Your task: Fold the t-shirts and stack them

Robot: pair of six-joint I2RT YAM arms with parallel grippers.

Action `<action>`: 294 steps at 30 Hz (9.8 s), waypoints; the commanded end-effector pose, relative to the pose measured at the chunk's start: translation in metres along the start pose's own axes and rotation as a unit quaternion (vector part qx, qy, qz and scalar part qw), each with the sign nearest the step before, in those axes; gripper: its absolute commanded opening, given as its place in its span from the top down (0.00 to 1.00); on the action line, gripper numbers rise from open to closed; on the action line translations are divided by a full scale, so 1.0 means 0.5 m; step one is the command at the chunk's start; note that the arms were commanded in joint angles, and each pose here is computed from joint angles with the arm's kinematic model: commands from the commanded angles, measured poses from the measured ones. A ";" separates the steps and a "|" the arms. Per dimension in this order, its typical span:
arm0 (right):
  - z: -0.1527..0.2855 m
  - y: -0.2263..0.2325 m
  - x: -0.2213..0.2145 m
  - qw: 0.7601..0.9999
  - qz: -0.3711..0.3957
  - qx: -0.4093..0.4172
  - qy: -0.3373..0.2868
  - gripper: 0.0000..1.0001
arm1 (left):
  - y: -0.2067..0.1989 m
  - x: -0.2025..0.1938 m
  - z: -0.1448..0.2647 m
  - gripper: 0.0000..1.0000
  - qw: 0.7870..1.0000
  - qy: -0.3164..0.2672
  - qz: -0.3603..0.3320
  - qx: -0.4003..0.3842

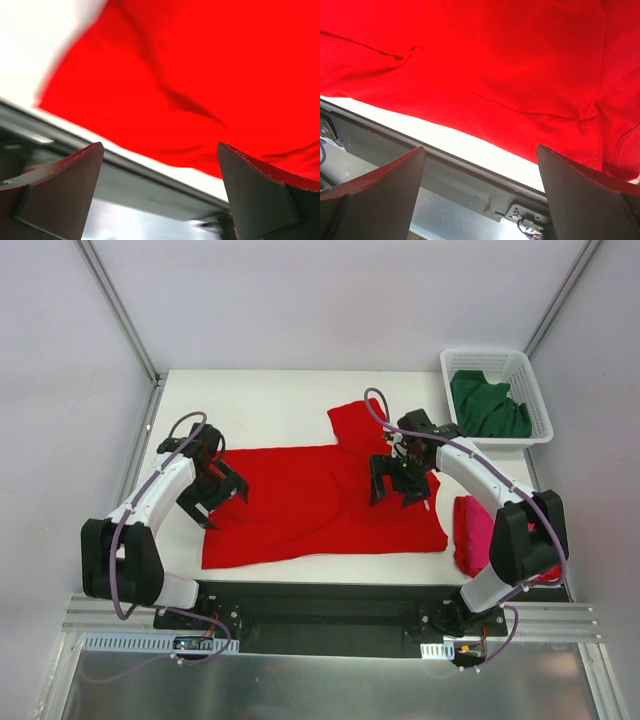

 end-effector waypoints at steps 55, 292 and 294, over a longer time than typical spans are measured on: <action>-0.002 0.005 0.010 1.000 0.004 0.024 0.013 0.04 | 0.058 0.054 -0.130 0.67 0.959 0.058 0.277 0.017; -0.057 -0.019 0.001 0.997 -0.010 0.012 0.075 0.04 | -0.312 -0.088 -0.113 1.00 0.970 0.141 0.197 -0.023; -0.058 -0.019 0.002 0.997 -0.011 0.014 0.077 0.04 | -0.320 -0.086 -0.103 1.00 0.970 0.140 0.194 -0.034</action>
Point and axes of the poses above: each gripper's point midway between its finger pads, its own z axis back along the fingers, its own y axis along the line the jaws close on, x = y × z, the point moved 10 cm from there along z, back along the fingers
